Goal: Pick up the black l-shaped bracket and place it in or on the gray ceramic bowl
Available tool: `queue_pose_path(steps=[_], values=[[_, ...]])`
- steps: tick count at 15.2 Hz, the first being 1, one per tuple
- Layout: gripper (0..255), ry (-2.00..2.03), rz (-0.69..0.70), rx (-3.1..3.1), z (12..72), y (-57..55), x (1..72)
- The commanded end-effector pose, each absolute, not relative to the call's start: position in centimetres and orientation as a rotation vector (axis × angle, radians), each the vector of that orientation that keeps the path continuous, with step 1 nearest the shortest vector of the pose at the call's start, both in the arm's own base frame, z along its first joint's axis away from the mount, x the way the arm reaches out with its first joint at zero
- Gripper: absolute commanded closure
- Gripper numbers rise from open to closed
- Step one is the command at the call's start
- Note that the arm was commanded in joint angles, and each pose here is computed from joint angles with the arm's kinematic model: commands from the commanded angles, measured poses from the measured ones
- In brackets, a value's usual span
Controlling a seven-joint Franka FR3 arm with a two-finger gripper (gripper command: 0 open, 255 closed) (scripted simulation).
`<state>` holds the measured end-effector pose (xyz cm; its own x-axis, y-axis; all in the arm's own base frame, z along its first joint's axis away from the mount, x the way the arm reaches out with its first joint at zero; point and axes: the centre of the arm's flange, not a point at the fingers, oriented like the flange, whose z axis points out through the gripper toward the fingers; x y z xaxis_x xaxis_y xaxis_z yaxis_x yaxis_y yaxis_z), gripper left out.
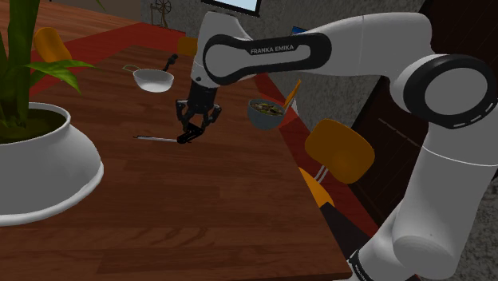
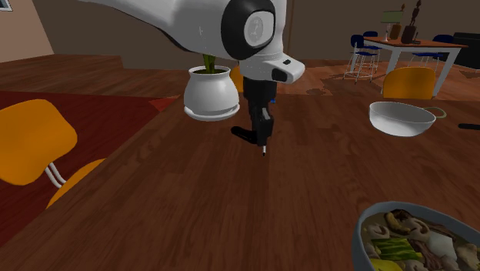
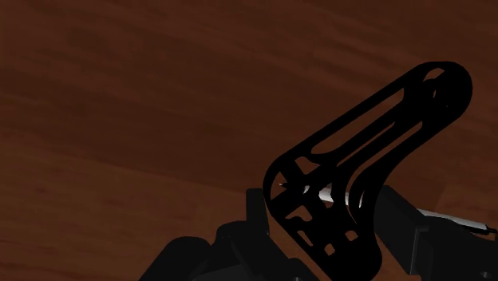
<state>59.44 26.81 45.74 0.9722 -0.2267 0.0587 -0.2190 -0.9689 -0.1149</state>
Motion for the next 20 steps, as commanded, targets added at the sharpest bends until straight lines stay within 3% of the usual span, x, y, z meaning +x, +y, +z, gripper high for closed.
queue_pose_path(steps=[1, 20], values=[[255, 0.342, -0.108, -3.013, 46.7, 26.7, 59.4], [255, 0.342, -0.108, -3.013, 56.8, 26.7, 59.4]])
